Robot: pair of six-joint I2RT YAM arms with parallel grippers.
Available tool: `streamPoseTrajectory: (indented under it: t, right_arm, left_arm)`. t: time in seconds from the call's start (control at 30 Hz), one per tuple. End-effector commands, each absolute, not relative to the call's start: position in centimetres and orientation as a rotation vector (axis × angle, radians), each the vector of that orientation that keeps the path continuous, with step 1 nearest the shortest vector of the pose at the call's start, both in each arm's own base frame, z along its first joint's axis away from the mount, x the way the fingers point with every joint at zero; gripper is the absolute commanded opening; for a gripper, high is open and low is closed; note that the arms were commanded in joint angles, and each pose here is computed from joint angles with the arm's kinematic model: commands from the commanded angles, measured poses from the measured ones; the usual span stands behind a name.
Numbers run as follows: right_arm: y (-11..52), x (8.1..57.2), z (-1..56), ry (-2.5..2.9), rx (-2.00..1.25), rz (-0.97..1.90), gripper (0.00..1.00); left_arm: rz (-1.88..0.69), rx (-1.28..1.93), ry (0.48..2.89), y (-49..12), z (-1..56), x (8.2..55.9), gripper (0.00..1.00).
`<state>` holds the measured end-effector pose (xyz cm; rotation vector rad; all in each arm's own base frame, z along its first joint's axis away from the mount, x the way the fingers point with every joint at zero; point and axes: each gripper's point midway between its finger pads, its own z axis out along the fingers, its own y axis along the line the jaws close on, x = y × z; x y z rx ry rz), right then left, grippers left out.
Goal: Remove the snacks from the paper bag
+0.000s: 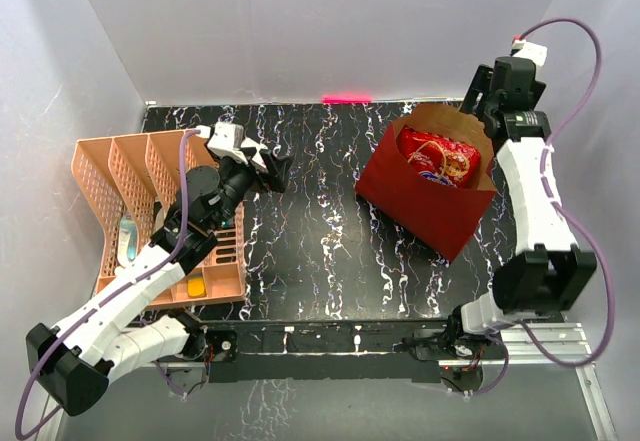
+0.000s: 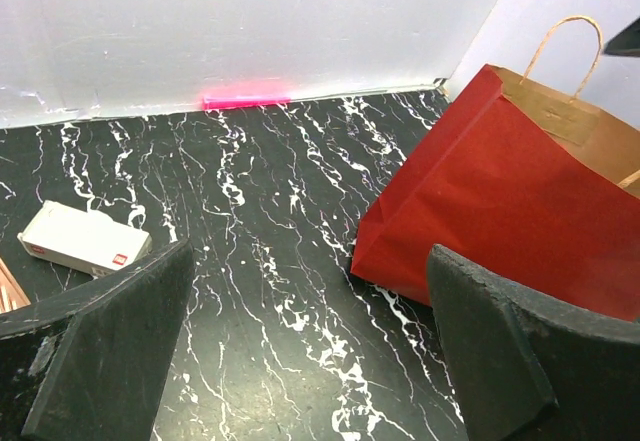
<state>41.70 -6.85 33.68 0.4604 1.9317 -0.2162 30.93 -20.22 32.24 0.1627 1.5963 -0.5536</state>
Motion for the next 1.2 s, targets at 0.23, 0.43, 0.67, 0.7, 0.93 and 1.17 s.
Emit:
streamPoseTrajectory:
  t: [0.23,0.43,0.67,0.7,0.93,1.17]
  right_arm:
    - [-9.7,49.6,32.5,1.887,0.302,-0.192,0.6]
    - [-8.4,51.7,31.8,1.896,0.226,-0.11,0.31]
    - [-3.3,49.6,32.3,1.965,0.208,0.171,0.08]
    - [-2.3,48.9,32.3,1.976,0.197,0.208,0.08]
    - [7.9,44.3,36.0,1.945,0.04,0.465,0.08]
    - [16.4,40.7,37.3,1.934,0.011,0.661,0.08]
  left_arm:
    - [-0.599,0.183,1.552,-21.1,33.5,29.4,0.99]
    - [-0.603,0.187,1.557,-21.2,33.4,29.3,0.98]
    - [-0.67,0.172,1.566,-22.1,33.6,29.0,0.98]
    - [-0.704,0.172,1.562,-22.5,34.0,28.8,0.98]
    - [-0.857,0.185,1.636,-24.7,35.3,27.6,0.98]
    - [-0.926,0.117,1.821,-24.9,35.0,26.1,0.98]
